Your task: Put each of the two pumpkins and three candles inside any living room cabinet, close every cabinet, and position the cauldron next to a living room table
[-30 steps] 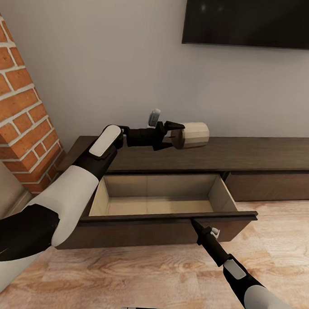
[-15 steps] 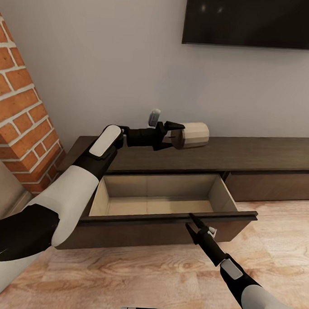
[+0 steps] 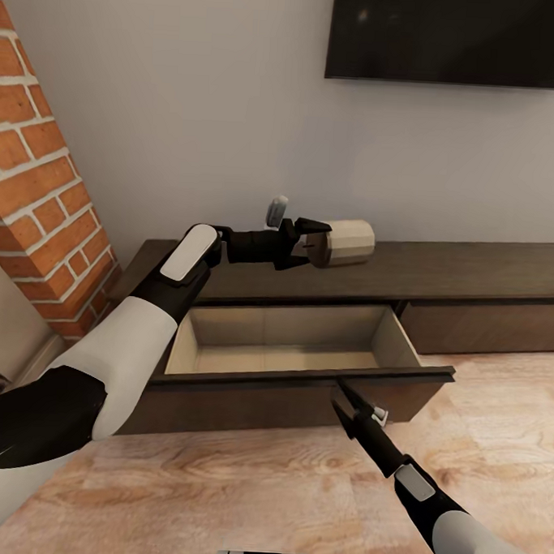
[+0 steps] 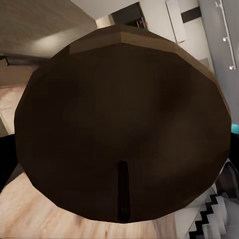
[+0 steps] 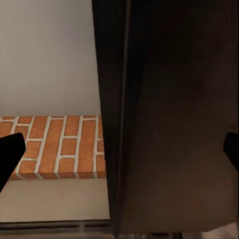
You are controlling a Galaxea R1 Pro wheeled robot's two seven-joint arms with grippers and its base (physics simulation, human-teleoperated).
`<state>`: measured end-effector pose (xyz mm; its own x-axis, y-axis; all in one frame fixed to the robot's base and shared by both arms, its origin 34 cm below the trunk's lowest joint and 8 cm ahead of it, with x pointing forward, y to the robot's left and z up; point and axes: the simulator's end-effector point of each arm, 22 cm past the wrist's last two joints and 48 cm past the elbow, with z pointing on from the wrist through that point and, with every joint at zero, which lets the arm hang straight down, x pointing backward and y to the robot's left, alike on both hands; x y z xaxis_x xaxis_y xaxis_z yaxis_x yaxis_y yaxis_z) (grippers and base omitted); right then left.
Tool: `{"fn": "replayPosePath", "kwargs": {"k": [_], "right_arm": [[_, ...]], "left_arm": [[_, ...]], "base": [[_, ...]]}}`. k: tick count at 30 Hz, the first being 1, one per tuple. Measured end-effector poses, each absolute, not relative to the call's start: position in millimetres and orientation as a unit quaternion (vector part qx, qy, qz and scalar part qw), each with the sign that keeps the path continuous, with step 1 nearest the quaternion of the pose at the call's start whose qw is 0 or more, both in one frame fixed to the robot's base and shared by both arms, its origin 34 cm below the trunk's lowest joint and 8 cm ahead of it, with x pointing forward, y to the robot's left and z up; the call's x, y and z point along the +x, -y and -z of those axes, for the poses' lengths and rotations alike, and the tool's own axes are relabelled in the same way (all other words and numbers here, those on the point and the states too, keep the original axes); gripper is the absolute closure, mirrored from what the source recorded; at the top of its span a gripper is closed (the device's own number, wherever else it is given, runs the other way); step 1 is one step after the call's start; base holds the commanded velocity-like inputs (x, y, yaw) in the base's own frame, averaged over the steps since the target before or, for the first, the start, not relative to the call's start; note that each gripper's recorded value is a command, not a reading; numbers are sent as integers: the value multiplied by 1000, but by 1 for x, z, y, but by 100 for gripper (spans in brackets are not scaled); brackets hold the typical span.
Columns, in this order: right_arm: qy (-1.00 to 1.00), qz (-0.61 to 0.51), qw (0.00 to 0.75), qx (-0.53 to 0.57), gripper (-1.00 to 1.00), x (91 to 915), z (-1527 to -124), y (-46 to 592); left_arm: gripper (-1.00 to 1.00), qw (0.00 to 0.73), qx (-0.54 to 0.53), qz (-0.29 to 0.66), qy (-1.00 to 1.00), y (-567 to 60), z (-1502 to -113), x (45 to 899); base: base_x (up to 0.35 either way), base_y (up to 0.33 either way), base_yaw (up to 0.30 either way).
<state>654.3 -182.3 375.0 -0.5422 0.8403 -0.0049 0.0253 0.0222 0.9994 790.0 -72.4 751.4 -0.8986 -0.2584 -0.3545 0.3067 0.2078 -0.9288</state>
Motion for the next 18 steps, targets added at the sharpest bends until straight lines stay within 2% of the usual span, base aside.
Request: {"fn": "replayPosePath", "kwargs": {"k": [18], "right_arm": [[-659,-586,318,349,-100,652,-358,180]], "left_arm": [[100,233,24,608,-758,71,-741,792]], "base": [[-203,0,0]]}}
